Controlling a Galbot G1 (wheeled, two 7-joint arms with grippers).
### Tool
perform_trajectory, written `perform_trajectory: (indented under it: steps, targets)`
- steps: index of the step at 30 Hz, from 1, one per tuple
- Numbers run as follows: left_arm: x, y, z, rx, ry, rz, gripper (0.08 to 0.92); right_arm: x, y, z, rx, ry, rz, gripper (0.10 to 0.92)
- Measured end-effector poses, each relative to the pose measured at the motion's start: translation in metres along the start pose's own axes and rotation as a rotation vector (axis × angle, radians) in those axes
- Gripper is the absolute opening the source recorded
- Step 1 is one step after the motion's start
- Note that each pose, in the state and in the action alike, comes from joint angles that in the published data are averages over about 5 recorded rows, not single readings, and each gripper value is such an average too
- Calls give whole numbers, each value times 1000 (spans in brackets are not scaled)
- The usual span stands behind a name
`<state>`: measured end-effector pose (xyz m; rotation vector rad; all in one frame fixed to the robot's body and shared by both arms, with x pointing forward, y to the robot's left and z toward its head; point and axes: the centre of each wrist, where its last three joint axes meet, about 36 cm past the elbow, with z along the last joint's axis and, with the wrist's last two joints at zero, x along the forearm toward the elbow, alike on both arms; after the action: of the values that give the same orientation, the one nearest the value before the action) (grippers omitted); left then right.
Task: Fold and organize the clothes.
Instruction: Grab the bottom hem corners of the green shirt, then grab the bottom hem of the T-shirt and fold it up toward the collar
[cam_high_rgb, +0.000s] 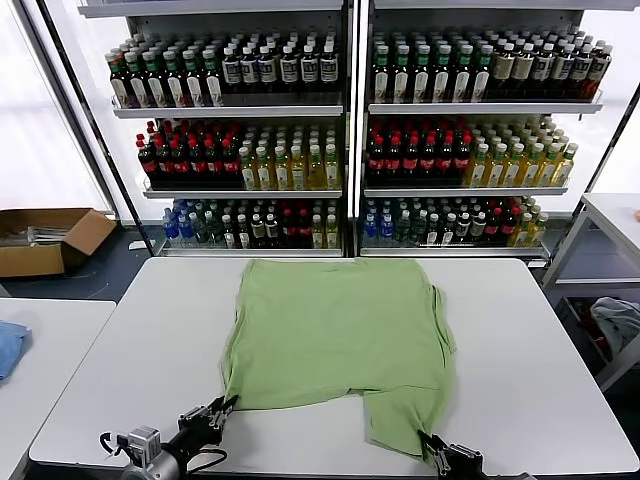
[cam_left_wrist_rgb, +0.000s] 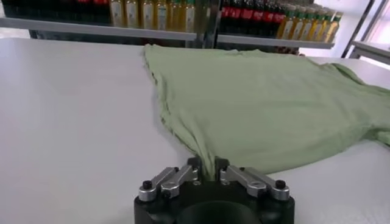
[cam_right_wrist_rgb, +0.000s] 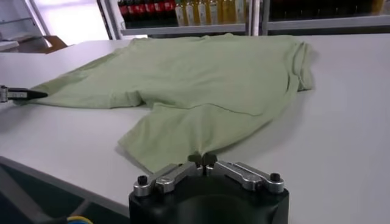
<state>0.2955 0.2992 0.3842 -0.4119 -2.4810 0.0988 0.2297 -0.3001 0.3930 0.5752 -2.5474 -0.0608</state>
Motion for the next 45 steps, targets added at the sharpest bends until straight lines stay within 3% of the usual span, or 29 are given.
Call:
perform_trajectory:
  steps: [6,17,29,37,45]
  targets:
    - [6,-5,-1,5,-13,-4,104,10,-4,-3,2,-50,-34,106]
    - [36,-19,-20,-37,-52,-17,102,44,-12,-13,34,-89,-110,106]
    - [73,-37,-33,-84,-61,-28,102,58,-5,-32,-29,-176,-148,106]
    - [70,-29,-53,-76,-116,-31,103,33,-19,-59,-76,-290,-100,106]
    - [48,-6,-78,-21,-168,18,102,-5,-41,-80,-101,-340,-60,106]
